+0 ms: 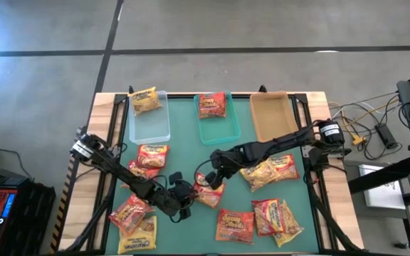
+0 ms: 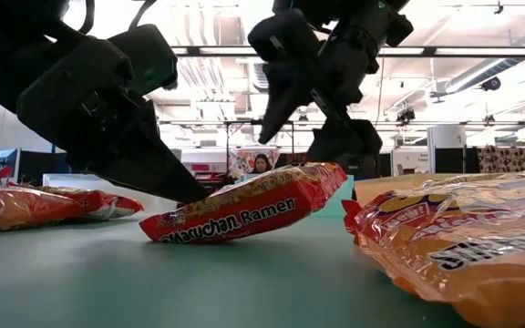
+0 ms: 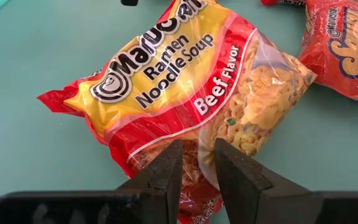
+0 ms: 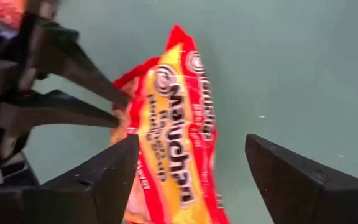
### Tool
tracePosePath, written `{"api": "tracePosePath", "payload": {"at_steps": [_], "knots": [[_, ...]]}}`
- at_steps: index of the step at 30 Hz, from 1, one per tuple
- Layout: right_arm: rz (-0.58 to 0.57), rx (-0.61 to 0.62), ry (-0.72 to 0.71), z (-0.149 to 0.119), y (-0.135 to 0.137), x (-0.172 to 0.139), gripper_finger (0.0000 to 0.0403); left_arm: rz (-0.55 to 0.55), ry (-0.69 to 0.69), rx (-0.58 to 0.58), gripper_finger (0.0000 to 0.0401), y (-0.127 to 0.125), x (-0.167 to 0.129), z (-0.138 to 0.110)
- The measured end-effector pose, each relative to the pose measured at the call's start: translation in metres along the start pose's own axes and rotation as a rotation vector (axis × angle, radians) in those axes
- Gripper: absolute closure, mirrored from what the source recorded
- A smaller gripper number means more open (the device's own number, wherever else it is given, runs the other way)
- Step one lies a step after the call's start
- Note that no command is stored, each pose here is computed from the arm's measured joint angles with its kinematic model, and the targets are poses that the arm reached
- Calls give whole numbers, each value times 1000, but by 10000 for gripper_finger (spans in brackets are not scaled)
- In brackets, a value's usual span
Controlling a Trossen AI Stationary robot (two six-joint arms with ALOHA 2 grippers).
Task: Sort Maruchan noodles
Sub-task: Put the orange noodle pack into the orange bin
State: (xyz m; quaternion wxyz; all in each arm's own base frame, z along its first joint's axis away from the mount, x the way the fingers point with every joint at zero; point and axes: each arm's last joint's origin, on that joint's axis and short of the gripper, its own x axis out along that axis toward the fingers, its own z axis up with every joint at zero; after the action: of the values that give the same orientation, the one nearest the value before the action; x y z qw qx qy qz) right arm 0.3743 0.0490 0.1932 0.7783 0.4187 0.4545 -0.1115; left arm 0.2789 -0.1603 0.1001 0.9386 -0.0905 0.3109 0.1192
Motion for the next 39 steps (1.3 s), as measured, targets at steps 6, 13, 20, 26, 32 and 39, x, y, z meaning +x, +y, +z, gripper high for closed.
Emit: {"api": "tracePosePath", "payload": {"at_steps": [6, 13, 20, 26, 32, 39], "knots": [[-2, -2, 3, -1, 0, 3, 90, 0, 0, 0, 324, 0, 0, 0], [9, 4, 45, -4, -5, 26, 94, -1, 2, 5, 324, 0, -1, -2], [86, -12, 48, -3, 1, 31, 102, 9, -3, 0, 324, 1, -1, -4], [100, -23, 53, -9, 6, 32, 108, 22, -11, 2, 324, 2, -1, -4], [103, -44, 65, -20, 13, 34, 123, 29, -17, 2, 324, 2, -1, -4], [84, -67, 41, -30, 18, 35, 127, 45, -52, -10, 324, 2, -1, -3]]}}
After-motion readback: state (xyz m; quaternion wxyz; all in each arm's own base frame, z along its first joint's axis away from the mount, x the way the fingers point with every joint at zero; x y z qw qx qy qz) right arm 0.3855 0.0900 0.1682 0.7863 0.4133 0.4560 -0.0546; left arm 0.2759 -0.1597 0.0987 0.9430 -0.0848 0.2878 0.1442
